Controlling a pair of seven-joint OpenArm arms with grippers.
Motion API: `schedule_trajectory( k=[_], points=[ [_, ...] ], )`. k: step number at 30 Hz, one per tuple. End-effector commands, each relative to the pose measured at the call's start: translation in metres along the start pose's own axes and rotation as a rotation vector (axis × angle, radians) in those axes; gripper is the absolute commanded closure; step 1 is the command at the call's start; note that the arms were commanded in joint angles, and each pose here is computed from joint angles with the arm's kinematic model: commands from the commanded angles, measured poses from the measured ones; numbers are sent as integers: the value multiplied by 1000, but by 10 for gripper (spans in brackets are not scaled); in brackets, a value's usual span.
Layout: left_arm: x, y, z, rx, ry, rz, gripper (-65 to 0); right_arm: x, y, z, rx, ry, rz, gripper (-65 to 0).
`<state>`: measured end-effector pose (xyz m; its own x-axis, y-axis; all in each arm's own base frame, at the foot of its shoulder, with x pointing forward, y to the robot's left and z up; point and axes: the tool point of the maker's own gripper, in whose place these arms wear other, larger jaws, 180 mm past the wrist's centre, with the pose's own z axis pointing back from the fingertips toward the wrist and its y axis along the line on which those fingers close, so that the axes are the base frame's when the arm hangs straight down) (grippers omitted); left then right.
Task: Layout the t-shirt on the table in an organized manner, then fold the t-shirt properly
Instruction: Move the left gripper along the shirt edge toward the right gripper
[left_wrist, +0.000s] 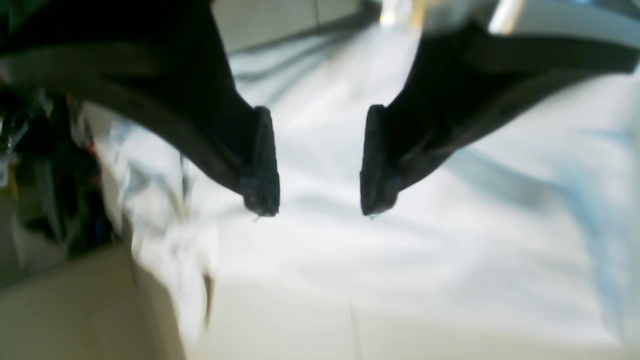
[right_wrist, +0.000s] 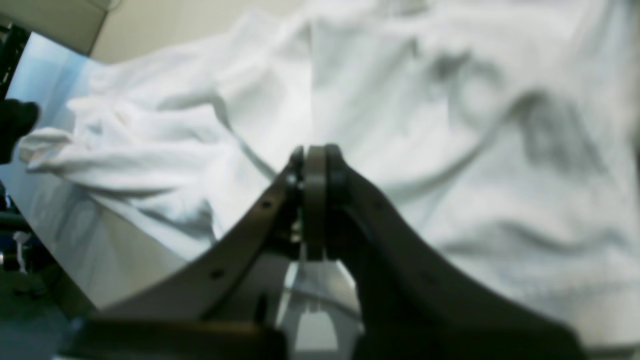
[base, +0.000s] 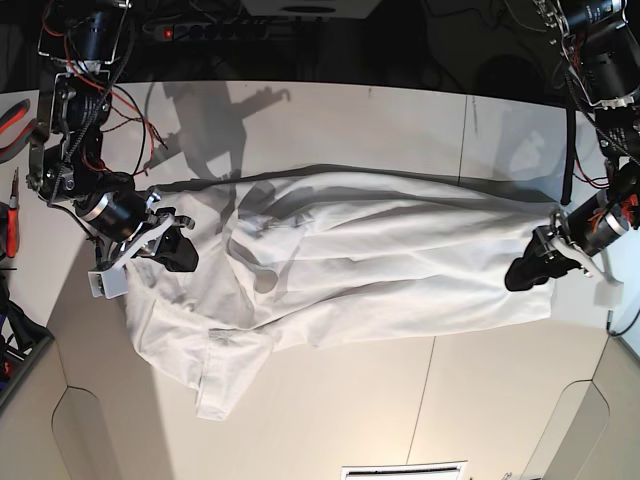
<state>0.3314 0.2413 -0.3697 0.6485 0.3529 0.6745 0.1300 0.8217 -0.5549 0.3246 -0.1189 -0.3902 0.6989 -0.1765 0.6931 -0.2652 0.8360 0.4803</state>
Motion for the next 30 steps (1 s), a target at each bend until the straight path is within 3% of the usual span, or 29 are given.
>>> schedule_trajectory(
  k=[1,5,9,14,21,25,30],
  points=[
    [9,-1,0,12,-8,-52,-222,14,2,3,8,-41,22,0],
    [-8,23,-9,157,64,-185,-128,-5,-11,4,-51,15,47,0],
    [-15,50,-8,292,86,-201,-75,-6,-18,0,-68,-13,35,0],
    [-31,66,-8,332,117,-197,-7,-21,-34,-4,-114,0,35,0],
    [-56,91,-10,381,90,-133,-4,-61,-46,-7,-133,104,-25,0],
    [-74,94,-3,380,147,-113,-4,-61,-41,4,-119,78,-42,0],
    [-84,96,14,337,147,-68,-4,-61,-40,24,-143,94,-7,0]
  ],
)
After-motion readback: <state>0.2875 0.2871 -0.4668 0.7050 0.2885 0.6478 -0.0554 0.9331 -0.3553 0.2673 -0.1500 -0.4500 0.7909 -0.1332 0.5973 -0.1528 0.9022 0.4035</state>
